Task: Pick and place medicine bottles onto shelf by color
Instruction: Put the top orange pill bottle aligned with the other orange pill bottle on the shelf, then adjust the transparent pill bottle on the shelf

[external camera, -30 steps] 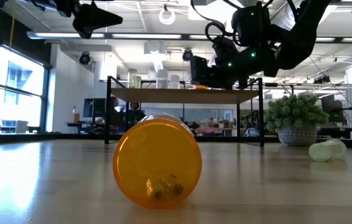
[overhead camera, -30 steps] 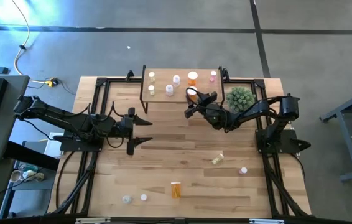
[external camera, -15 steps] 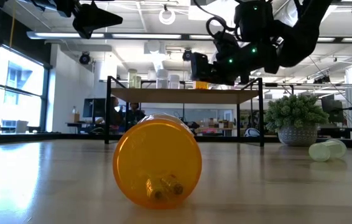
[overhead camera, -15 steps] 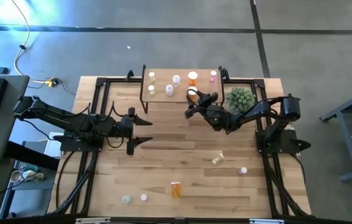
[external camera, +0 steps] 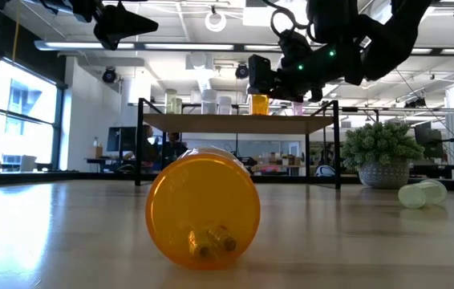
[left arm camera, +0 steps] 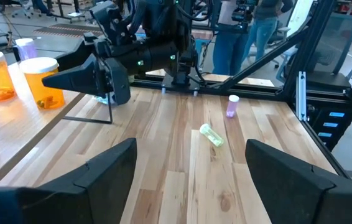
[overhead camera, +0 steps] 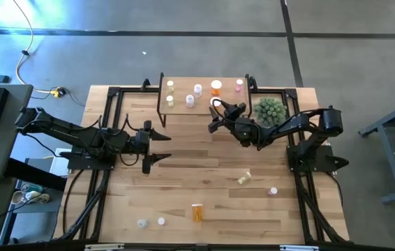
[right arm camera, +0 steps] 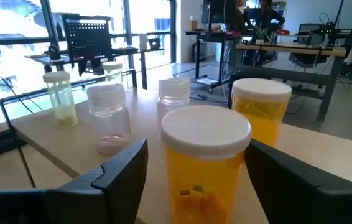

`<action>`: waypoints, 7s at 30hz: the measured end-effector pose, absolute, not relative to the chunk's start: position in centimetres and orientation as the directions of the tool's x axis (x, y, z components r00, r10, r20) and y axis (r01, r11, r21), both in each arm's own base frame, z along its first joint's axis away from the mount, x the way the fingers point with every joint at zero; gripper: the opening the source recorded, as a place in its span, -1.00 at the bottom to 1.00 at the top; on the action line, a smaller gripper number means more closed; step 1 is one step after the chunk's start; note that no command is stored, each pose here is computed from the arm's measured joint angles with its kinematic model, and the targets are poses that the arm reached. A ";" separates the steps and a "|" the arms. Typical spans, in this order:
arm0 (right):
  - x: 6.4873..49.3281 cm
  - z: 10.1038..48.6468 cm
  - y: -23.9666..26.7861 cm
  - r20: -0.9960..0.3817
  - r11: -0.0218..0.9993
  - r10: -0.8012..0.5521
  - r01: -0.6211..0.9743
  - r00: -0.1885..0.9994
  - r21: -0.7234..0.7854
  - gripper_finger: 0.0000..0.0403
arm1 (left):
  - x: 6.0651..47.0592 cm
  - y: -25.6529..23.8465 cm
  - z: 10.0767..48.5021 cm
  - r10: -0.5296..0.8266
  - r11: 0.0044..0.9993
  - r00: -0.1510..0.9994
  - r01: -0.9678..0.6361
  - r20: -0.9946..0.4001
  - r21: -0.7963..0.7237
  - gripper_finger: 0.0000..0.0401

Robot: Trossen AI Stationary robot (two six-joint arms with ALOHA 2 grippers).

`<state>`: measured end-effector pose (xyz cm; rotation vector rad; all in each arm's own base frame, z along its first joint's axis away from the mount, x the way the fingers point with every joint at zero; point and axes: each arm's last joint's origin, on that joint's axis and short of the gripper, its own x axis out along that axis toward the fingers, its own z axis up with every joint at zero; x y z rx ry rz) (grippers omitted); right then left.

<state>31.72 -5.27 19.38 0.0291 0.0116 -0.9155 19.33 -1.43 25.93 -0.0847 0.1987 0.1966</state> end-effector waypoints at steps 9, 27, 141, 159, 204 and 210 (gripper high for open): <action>31.7 19.2 -4.6 -0.035 0.592 -0.805 0.805 0.592 -0.013 0.28 | 19.3 -1.4 25.9 0.182 0.975 0.962 -0.203 -0.204 -0.088 0.45; 31.5 19.7 -3.0 -0.023 0.535 -0.844 0.841 0.535 -0.079 0.28 | 19.3 -1.4 25.9 0.182 0.975 0.962 -0.203 -0.204 -0.088 0.45; 31.3 24.9 -7.4 -0.291 0.930 -0.297 0.345 0.909 0.129 0.28 | 19.2 -1.4 25.6 0.202 0.979 0.950 -0.199 -0.236 0.036 0.45; 34.8 36.1 -13.1 -0.315 0.821 -0.570 0.515 0.759 -0.245 0.28 | 18.6 0.3 24.4 0.490 0.871 0.809 -0.438 -0.325 0.223 0.45; 38.3 32.1 -19.2 -0.685 0.769 -0.608 0.514 0.402 -0.381 0.28 | 17.9 3.6 23.6 0.595 0.796 0.692 -0.577 -0.409 0.182 0.45; 38.3 31.6 -19.2 -0.709 0.774 -0.592 0.516 0.383 -0.368 0.28 | 17.9 3.6 23.6 0.595 0.796 0.692 -0.577 -0.408 0.181 0.45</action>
